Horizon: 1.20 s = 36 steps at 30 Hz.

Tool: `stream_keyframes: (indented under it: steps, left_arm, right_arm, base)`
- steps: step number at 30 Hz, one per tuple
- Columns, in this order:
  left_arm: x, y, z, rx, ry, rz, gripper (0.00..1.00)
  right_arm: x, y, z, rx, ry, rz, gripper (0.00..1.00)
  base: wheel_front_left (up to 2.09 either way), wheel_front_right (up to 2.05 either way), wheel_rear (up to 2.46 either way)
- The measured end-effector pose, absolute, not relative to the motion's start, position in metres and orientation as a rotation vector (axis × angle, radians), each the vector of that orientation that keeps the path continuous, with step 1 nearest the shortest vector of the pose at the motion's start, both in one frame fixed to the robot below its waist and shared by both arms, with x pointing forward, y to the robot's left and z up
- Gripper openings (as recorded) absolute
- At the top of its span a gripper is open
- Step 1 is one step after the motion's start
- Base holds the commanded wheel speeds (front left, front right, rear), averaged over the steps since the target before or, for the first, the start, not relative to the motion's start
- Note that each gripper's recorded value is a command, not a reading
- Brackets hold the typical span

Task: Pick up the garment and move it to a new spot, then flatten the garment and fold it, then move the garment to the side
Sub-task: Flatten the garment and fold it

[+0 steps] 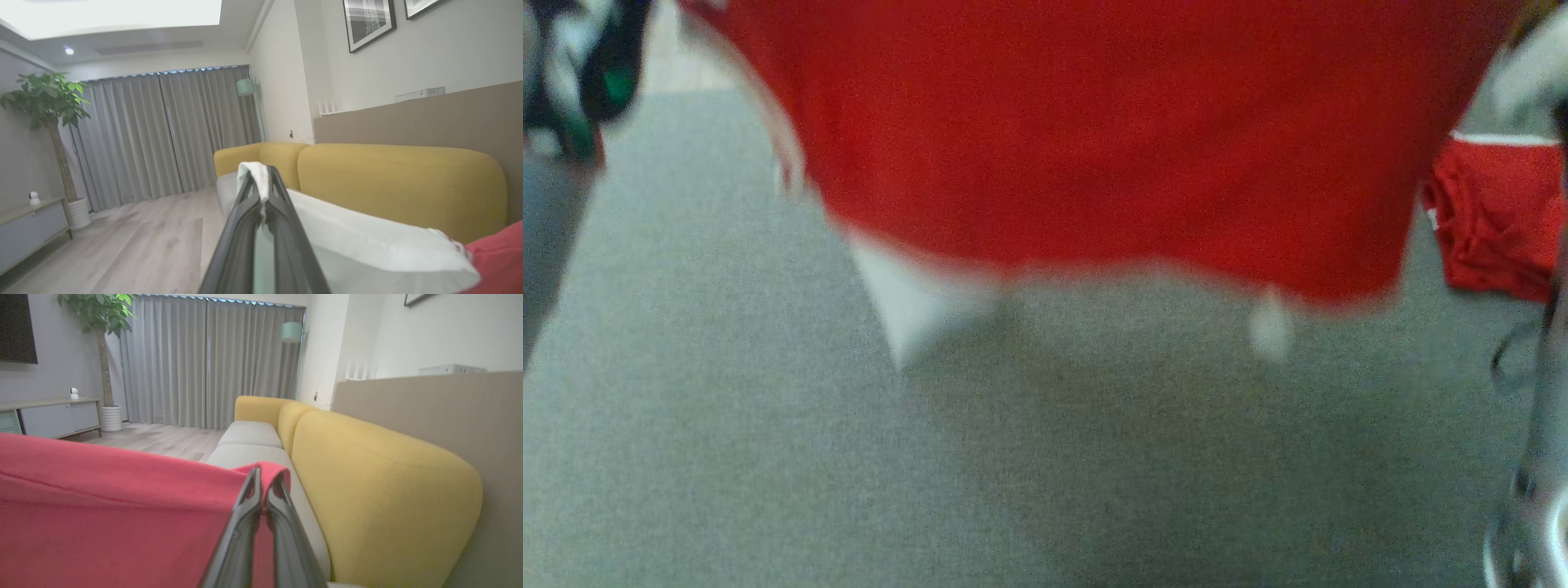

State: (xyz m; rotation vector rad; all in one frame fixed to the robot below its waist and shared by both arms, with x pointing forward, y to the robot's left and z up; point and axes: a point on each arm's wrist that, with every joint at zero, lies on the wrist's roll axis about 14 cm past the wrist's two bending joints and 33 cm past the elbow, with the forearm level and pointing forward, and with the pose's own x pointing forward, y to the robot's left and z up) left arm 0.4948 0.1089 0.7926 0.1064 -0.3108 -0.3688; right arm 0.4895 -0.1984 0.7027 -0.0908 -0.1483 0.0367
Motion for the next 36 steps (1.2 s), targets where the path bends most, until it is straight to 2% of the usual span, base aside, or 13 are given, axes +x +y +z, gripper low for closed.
stream_keyframes:
  steps: [7, 11, 14, 18, 22, 26, 32, 36]
  left_arm:
    - [0.557, 0.105, 0.816, 0.087, -0.417, -0.307, 0.00]
    - [0.582, 0.109, 0.807, 0.083, -0.450, -0.285, 0.00]
    - [0.603, 0.114, 0.778, 0.070, -0.446, -0.281, 0.00]
    - [0.629, 0.110, 0.713, 0.017, -0.385, -0.304, 0.00]
    - [0.640, 0.108, 0.612, -0.046, -0.208, -0.316, 0.00]
    - [0.631, 0.117, 0.545, -0.108, -0.087, -0.300, 0.00]
    - [0.610, 0.136, 0.532, -0.220, -0.105, -0.242, 0.00]
    - [0.580, 0.138, 0.525, -0.242, -0.119, -0.235, 0.00]
  right_arm:
    - [0.569, -0.203, 0.743, -0.199, -0.231, -0.024, 0.00]
    - [0.603, -0.198, 0.740, -0.239, -0.252, -0.034, 0.00]
    - [0.629, -0.187, 0.702, -0.257, -0.212, -0.007, 0.00]
    - [0.654, -0.175, 0.608, -0.190, -0.064, 0.031, 0.00]
    - [0.660, -0.174, 0.521, -0.148, 0.070, 0.045, 0.00]
    - [0.657, -0.165, 0.466, -0.110, 0.138, 0.068, 0.00]
    - [0.643, -0.162, 0.441, -0.029, 0.145, 0.064, 0.00]
    - [0.626, -0.163, 0.439, 0.005, 0.137, 0.057, 0.00]
  base:
    - [0.00, 0.00, 0.00]
    - [0.00, 0.00, 0.00]
    - [0.00, 0.00, 0.00]
    - [0.00, 0.00, 0.00]
    - [0.00, 0.00, 0.00]
    - [0.00, 0.00, 0.00]
    - [0.00, 0.00, 0.00]
    - [0.00, 0.00, 0.00]
